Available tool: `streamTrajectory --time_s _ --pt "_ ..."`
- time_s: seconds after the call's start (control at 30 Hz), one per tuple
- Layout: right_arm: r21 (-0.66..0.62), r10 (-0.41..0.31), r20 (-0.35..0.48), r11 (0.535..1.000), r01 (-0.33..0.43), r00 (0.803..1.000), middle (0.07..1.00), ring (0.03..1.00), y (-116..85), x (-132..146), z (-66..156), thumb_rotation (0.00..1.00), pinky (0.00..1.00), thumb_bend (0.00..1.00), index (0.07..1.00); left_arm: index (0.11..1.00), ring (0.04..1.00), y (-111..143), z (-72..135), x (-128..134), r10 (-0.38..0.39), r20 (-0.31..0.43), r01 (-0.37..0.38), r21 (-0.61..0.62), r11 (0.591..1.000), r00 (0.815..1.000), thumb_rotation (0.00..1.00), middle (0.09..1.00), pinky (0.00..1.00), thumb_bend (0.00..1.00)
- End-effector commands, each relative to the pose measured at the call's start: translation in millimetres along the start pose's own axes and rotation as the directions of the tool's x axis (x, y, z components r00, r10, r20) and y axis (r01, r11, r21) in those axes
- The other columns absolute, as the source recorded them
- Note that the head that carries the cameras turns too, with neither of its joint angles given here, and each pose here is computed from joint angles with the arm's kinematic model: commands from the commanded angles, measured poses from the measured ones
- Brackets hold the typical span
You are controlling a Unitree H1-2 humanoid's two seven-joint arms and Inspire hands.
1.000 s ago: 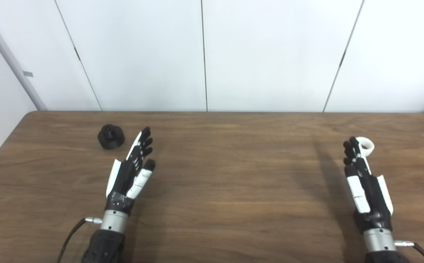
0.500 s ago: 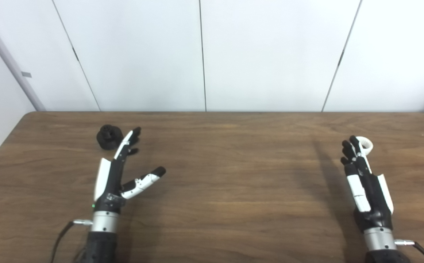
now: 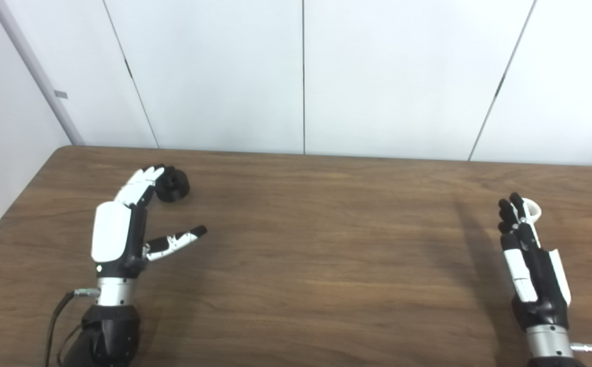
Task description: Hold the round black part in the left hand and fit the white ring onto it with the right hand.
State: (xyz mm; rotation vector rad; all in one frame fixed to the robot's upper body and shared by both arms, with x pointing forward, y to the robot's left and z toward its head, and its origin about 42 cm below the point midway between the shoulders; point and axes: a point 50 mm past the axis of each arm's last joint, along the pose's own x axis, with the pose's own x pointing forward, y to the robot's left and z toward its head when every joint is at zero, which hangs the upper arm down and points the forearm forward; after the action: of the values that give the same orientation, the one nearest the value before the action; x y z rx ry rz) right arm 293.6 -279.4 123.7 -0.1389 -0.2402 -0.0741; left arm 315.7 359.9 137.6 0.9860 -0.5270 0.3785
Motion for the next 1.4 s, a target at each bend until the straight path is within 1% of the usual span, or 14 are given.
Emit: streamTrajectory --time_s 0.0,0.07,0.17,0.3,0.37,0.6,0.7,0.77,0.83,0.97,1.07,1.13,1.27,1.37 --pt "0.002 0.000 -0.039 1.000 0.000 0.999 0.963 0.975 -1 -12 -16 0.85 0.99 0.56 0.987 0.862 0.916 12 -6 16 0.086 0.060 -0.088 0.036 0.995 0.994 0.37 0.902 0.83 0.87" --pt "0.003 0.002 -0.042 1.000 -0.002 0.999 0.964 0.975 -2 -13 -17 0.85 0.98 0.56 0.990 0.885 0.931 14 -11 19 0.110 0.044 -0.114 0.079 0.990 0.993 0.41 0.921 0.84 0.88" --pt "-0.001 0.006 -0.045 1.000 -0.006 0.999 0.970 0.982 -2 -13 -18 0.85 0.97 0.56 0.994 0.916 0.947 16 -16 24 0.131 0.014 -0.131 0.096 0.987 0.991 0.41 0.937 0.90 0.87" --pt "-0.011 0.000 -0.041 1.000 -0.001 0.999 0.968 0.975 -5 -12 -20 0.85 0.97 0.59 0.996 0.932 0.940 20 -28 33 0.137 -0.029 -0.130 0.161 0.978 0.990 0.43 0.935 0.95 0.87" --pt "-0.009 -0.004 -0.036 1.000 0.004 0.999 0.962 0.970 -7 -12 -21 0.85 0.97 0.61 0.993 0.939 0.950 23 -34 38 0.125 -0.062 -0.112 0.181 0.977 0.990 0.45 0.944 0.98 0.88" --pt "0.005 -0.004 -0.038 1.000 0.004 0.999 0.967 0.982 -8 -11 -21 0.85 0.98 0.60 0.995 0.950 0.977 35 -53 56 0.054 -0.181 -0.009 0.244 0.970 0.982 0.52 0.957 1.00 0.96" --pt "0.011 -0.001 -0.038 1.000 0.002 0.999 0.974 0.984 -10 -11 -21 0.85 1.00 0.58 1.000 0.944 0.980 38 -58 63 0.021 -0.202 0.031 0.254 0.967 0.979 0.54 0.960 1.00 0.99" --pt "0.006 -0.005 -0.042 1.000 0.005 0.999 0.969 0.975 -11 -12 -20 0.85 0.99 0.57 0.997 0.936 0.979 40 -63 68 -0.019 -0.226 0.077 0.252 0.965 0.974 0.58 0.955 1.00 1.00" --pt "0.000 -0.004 -0.041 1.000 0.004 0.999 0.968 0.977 -13 -12 -20 0.86 0.98 0.57 0.997 0.934 0.981 40 -65 70 -0.051 -0.248 0.113 0.242 0.964 0.967 0.58 0.958 0.99 1.00" --pt "0.011 -0.003 -0.040 1.000 0.003 0.999 0.967 0.972 -15 -11 -20 0.86 1.00 0.55 0.999 0.951 0.998 43 -69 78 -0.163 -0.320 0.240 0.216 0.947 0.933 0.58 0.983 1.00 1.00" --pt "0.013 -0.002 -0.038 1.000 0.003 0.999 0.963 0.971 -15 -11 -19 0.85 1.00 0.51 1.000 0.951 1.000 48 -76 87 -0.239 -0.347 0.319 0.197 0.927 0.907 0.61 0.989 1.00 1.00" --pt "0.012 -0.001 -0.044 1.000 0.002 0.999 0.968 0.983 -15 -10 -19 0.86 1.00 0.54 1.000 0.950 1.000 53 -78 93 -0.289 -0.353 0.364 0.170 0.916 0.890 0.62 0.992 1.00 1.00" --pt "0.007 -0.001 -0.039 1.000 0.001 0.999 0.968 0.983 -15 -8 -19 0.85 1.00 0.57 0.998 0.929 0.997 57 -81 100 -0.356 -0.357 0.424 0.132 0.896 0.864 0.63 0.977 1.00 1.00" --pt "0.015 0.007 -0.034 1.000 -0.006 0.999 0.967 0.979 -16 -7 -18 0.85 1.00 0.55 0.999 0.910 0.988 58 -82 103 -0.387 -0.349 0.454 0.133 0.881 0.853 0.58 0.968 0.99 1.00"
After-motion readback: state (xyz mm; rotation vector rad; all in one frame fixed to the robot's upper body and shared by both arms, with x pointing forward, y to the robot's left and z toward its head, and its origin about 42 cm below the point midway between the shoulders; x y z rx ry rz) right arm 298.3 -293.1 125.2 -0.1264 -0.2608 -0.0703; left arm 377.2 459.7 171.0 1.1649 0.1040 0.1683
